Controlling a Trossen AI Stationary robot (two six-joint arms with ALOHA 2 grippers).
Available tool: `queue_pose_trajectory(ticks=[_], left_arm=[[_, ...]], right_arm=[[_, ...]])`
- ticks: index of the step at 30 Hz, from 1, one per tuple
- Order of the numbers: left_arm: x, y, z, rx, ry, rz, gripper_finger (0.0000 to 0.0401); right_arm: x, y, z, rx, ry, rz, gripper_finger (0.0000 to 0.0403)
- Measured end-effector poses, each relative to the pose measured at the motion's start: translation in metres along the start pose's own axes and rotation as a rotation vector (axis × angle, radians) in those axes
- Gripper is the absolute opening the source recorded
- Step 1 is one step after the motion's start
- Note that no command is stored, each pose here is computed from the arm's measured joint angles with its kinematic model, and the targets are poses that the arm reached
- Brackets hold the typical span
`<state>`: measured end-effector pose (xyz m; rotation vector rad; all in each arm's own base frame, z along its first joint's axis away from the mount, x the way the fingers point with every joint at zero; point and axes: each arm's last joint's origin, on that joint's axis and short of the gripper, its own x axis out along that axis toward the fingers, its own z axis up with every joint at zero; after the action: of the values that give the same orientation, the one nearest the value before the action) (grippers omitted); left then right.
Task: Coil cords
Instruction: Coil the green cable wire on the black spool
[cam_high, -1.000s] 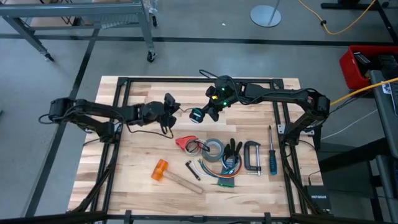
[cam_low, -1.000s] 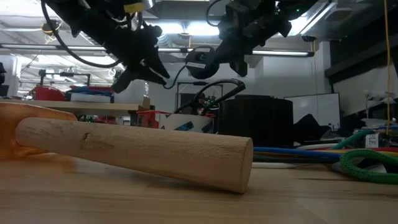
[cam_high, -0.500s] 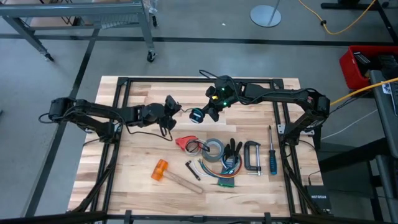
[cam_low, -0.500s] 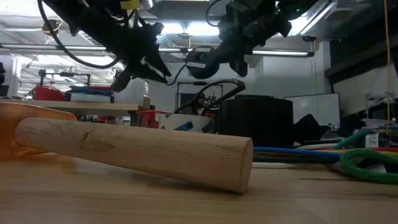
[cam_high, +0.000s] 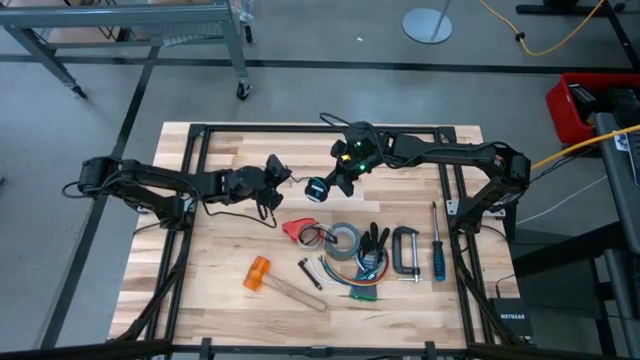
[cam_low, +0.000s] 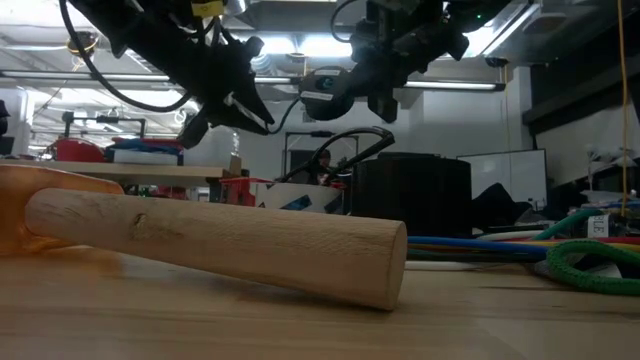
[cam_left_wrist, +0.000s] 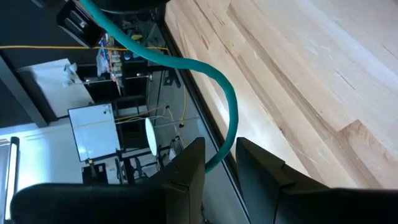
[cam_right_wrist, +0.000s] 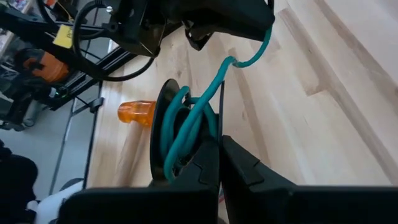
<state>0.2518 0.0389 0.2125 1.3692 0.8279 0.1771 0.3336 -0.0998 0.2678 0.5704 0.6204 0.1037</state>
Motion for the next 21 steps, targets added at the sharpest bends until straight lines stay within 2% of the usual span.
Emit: queue_pose_trajectory(ticks=[8, 13, 16, 21], left_arm=[[0.0, 0.0001, -0.0001, -0.002, 0.004, 0.002, 0.0081], [0.0, 0.0003, -0.001, -0.006, 0.036, 0.009, 0.0036], [-0.0001, 0.0004, -0.0014, -0.057, 0.048, 0.014, 0.0007], [0.0, 0.0007, -0.0013, -0.204, 0.046, 0.02, 0.0003]], right_arm=[[-0.0001, -0.0001, 0.0001, 0.003, 0.0, 0.0, 0.0003], [-0.0001, -0.0001, 0.0002, 0.003, -0.001, 0.0, 0.0003], [-0.0001, 0.0, 0.0003, 0.001, -0.003, 0.0, 0.0003], [-0.0001, -0.0009, 0.0016, -0.015, -0.024, -0.038, 0.0003]])
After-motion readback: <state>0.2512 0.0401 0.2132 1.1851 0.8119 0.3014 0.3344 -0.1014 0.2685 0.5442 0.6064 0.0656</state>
